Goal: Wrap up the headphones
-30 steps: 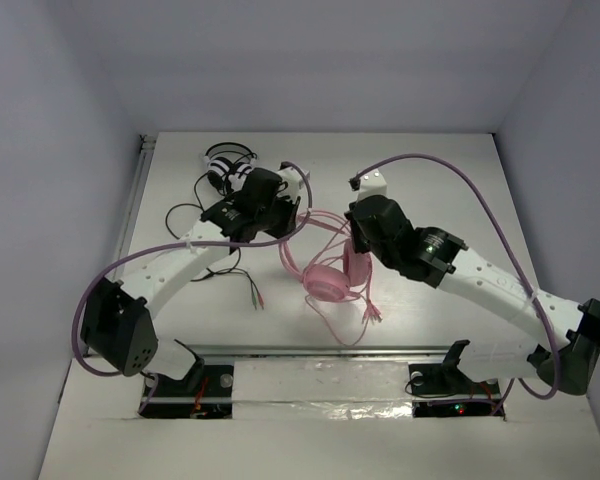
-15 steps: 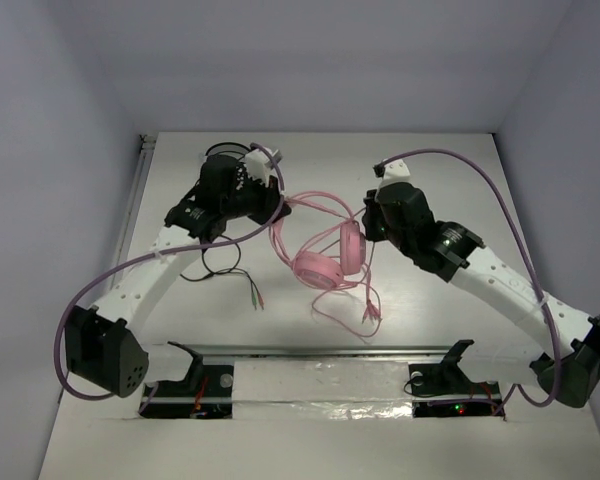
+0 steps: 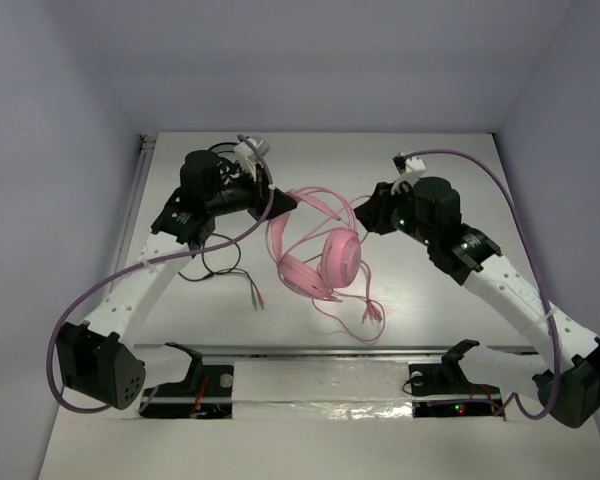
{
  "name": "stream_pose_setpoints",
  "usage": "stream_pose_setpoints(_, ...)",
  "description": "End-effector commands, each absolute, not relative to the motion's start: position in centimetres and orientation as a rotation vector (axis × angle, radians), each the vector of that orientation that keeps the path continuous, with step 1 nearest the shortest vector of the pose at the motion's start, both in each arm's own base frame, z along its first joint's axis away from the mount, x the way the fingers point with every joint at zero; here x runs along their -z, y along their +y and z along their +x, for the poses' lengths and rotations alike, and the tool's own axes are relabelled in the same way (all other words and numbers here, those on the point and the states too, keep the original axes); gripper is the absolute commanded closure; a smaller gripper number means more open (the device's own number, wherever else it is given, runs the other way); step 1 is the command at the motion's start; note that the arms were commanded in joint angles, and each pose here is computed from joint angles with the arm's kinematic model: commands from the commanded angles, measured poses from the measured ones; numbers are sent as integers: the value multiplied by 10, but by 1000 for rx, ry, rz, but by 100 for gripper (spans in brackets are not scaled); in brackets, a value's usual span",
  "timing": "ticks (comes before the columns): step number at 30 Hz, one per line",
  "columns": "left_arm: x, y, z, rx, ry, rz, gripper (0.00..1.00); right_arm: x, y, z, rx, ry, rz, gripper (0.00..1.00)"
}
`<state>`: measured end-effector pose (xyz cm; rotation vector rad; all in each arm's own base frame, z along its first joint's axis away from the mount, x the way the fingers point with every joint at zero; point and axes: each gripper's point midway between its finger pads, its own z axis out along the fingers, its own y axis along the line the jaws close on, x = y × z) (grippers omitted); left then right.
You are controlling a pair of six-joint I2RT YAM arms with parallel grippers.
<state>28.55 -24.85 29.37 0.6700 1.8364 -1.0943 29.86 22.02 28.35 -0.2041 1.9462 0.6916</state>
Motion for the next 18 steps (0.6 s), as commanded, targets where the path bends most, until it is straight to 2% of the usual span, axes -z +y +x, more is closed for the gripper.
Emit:
stream_pose_setpoints(1, -373, -251, 268, 1241, 1593, 635, 100, -302, 250, 287, -936, 1820, -280, 67)
stream_pose_setpoints(3, -399, -250, 264, 1253, 1523, 624, 100, -281, 256, 282, -992, 1849, -276, 66)
stream_pose_setpoints(5, -417, -247, 266, 1248, 1503, 568, 100, -286, 260, 284, -1038, 1775, -267, 65)
stream_pose_setpoints(9, -458, -243, 265, 1257, 1450, 512, 100, -266, 269, 288, -1090, 1763, -253, 56)
stream_pose_setpoints(18, -501, -221, 290, 1178, 1440, 272, 100, -232, 295, 294, -1211, 1794, -298, 51)
